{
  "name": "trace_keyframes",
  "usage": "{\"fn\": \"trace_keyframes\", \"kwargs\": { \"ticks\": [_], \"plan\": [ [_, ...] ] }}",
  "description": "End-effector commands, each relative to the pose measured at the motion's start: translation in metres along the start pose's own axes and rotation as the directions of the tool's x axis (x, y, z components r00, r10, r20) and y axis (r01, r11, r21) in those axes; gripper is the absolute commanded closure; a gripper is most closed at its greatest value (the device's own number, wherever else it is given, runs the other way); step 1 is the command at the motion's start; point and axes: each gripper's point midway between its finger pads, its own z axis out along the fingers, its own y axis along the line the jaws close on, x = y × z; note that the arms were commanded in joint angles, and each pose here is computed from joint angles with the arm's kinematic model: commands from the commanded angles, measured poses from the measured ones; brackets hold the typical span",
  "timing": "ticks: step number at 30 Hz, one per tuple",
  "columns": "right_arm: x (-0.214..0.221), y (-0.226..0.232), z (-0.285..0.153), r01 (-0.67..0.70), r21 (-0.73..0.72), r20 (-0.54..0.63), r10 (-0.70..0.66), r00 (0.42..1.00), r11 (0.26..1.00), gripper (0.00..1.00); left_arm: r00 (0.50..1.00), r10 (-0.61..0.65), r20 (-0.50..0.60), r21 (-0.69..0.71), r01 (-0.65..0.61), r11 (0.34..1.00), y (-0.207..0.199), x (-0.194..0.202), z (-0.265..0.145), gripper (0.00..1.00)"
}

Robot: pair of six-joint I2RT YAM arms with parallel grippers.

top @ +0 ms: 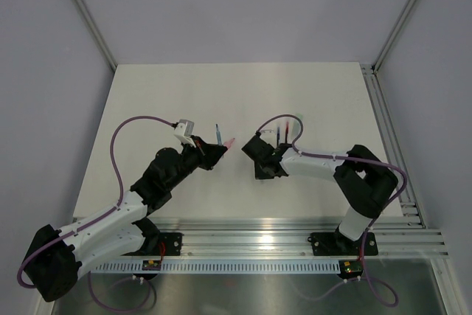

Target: Insert the pens into the pen caps

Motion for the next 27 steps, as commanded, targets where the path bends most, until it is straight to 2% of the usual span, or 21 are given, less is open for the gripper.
{"fn": "trace_keyframes", "kwargs": {
  "ticks": [1, 3, 6, 8, 11, 12, 16, 19, 27],
  "plan": [
    [0.012, -0.032, -0.006, 0.027, 0.11, 0.008, -0.028, 1.0, 0.994, 1.0, 0.999, -0.003, 0.05, 0.05, 0.0, 0.999, -0.013, -0.015, 0.004, 1.0],
    [-0.022, -0.025, -0.031, 0.002, 0.06, 0.136, -0.01, 0.991, 0.998, 1.0, 0.999, -0.004, 0.045, 0.054, 0.002, 0.999, -0.013, -0.014, 0.004, 1.0],
    [-0.073, -0.001, -0.078, -0.039, -0.11, 0.334, 0.074, 0.94, 0.993, 1.0, 0.999, -0.002, 0.035, 0.06, 0.0, 0.998, -0.014, -0.011, 0.006, 1.0],
    [-0.11, 0.014, -0.115, -0.061, -0.233, 0.462, 0.166, 0.871, 0.971, 1.0, 1.0, -0.002, 0.021, 0.074, 0.0, 0.997, -0.015, -0.008, 0.008, 1.0],
    [-0.147, 0.031, -0.156, -0.054, -0.374, 0.566, 0.274, 0.778, 0.926, 1.0, 1.0, 0.013, 0.006, 0.12, -0.014, 0.993, -0.023, -0.005, 0.01, 1.0],
    [-0.165, 0.04, -0.175, -0.05, -0.445, 0.601, 0.34, 0.724, 0.894, 1.0, 1.0, 0.021, 0.004, 0.134, -0.021, 0.991, -0.026, -0.005, 0.011, 1.0],
    [-0.188, 0.052, -0.214, -0.009, -0.571, 0.638, 0.451, 0.624, 0.821, 1.0, 0.998, 0.063, -0.003, 0.199, -0.061, 0.978, -0.039, -0.002, 0.01, 1.0],
    [-0.199, 0.063, -0.233, 0.036, -0.616, 0.645, 0.477, 0.597, 0.787, 1.0, 0.997, 0.077, -0.008, 0.257, -0.072, 0.964, -0.051, 0.0, 0.008, 1.0],
    [-0.198, 0.086, -0.242, 0.113, -0.675, 0.627, 0.485, 0.609, 0.73, 1.0, 0.992, 0.115, -0.054, 0.363, -0.088, 0.928, -0.07, 0.011, 0.01, 1.0]
  ]
}}
